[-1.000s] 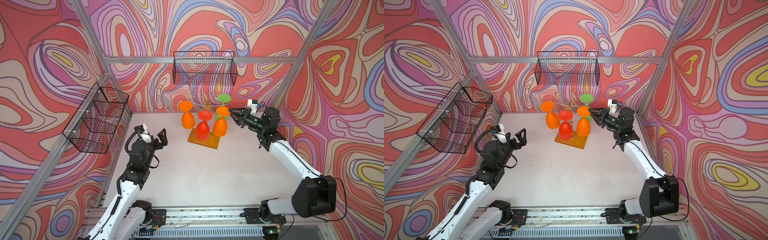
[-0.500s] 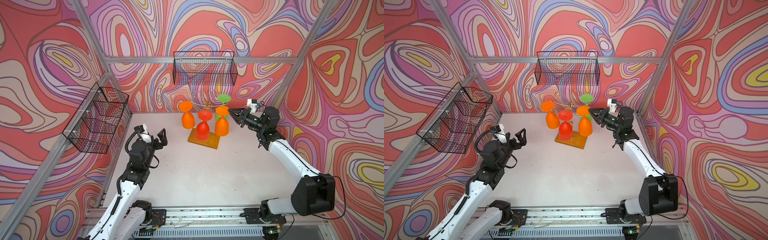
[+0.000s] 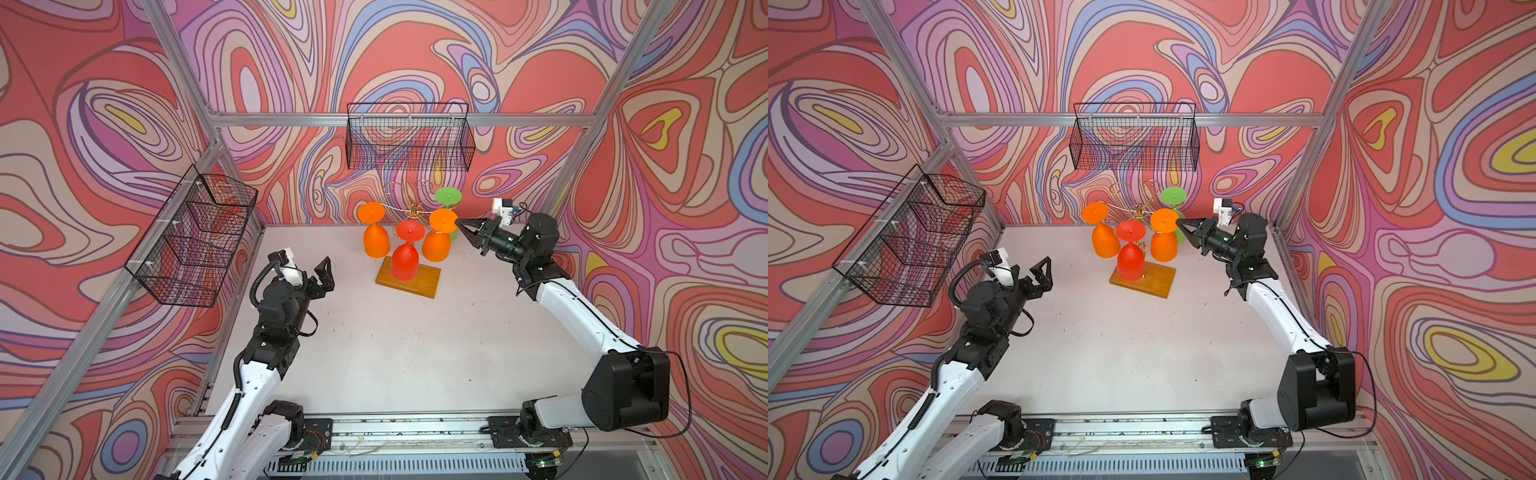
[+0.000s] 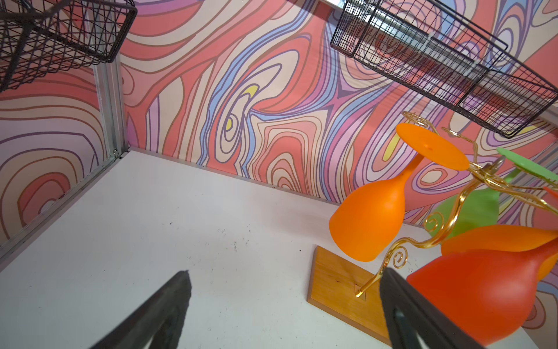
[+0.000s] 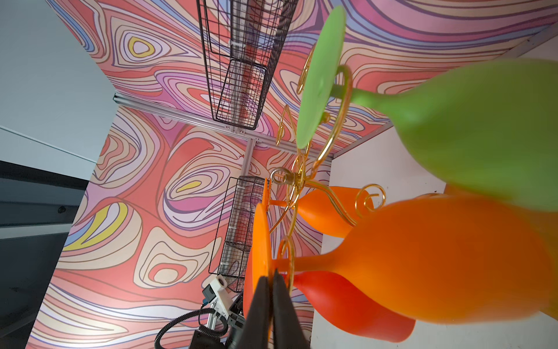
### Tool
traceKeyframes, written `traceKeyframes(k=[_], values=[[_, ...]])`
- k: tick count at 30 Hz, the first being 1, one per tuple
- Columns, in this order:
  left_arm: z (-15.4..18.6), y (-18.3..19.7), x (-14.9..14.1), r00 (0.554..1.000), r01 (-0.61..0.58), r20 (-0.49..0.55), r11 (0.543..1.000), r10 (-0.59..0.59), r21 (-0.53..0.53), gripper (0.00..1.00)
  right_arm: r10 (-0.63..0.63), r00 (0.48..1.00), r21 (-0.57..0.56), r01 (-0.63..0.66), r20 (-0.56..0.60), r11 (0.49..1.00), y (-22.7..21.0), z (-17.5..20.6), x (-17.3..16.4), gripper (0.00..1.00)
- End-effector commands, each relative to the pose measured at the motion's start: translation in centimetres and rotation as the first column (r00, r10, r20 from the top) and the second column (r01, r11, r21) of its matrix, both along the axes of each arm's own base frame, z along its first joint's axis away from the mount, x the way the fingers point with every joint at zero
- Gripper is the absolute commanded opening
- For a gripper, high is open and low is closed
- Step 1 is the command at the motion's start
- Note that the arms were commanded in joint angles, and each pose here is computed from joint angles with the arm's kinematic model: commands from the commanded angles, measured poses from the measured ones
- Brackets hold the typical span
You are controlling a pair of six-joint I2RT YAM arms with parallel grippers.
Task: Take the wine glass off the wine glass rack
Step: Pick up the wine glass from the wine glass rack.
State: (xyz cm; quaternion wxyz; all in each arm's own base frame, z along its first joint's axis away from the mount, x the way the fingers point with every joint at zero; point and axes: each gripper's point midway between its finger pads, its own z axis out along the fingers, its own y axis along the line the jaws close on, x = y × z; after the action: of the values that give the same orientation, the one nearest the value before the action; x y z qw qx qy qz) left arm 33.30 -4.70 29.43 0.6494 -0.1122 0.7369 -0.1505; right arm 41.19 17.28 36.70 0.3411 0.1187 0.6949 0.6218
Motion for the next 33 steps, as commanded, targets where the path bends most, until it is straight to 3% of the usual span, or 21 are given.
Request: traceKeyframes(k=[1,33], values=[[0.7,0.0,-0.2,1.000,-0.005,0.016,1.000,0.005,0.006,0.97,0.010,1.000,0.003,-0.010,0.024,1.000,0.3,0.3,0.2,0.00],[0.4,0.2,-0.4,1.000,-0.013,0.012,1.000,0.013,0.012,0.97,-0.036,0.998,0.004,0.036,0.051,0.999,-0.1,2.4,1.5,0.00]])
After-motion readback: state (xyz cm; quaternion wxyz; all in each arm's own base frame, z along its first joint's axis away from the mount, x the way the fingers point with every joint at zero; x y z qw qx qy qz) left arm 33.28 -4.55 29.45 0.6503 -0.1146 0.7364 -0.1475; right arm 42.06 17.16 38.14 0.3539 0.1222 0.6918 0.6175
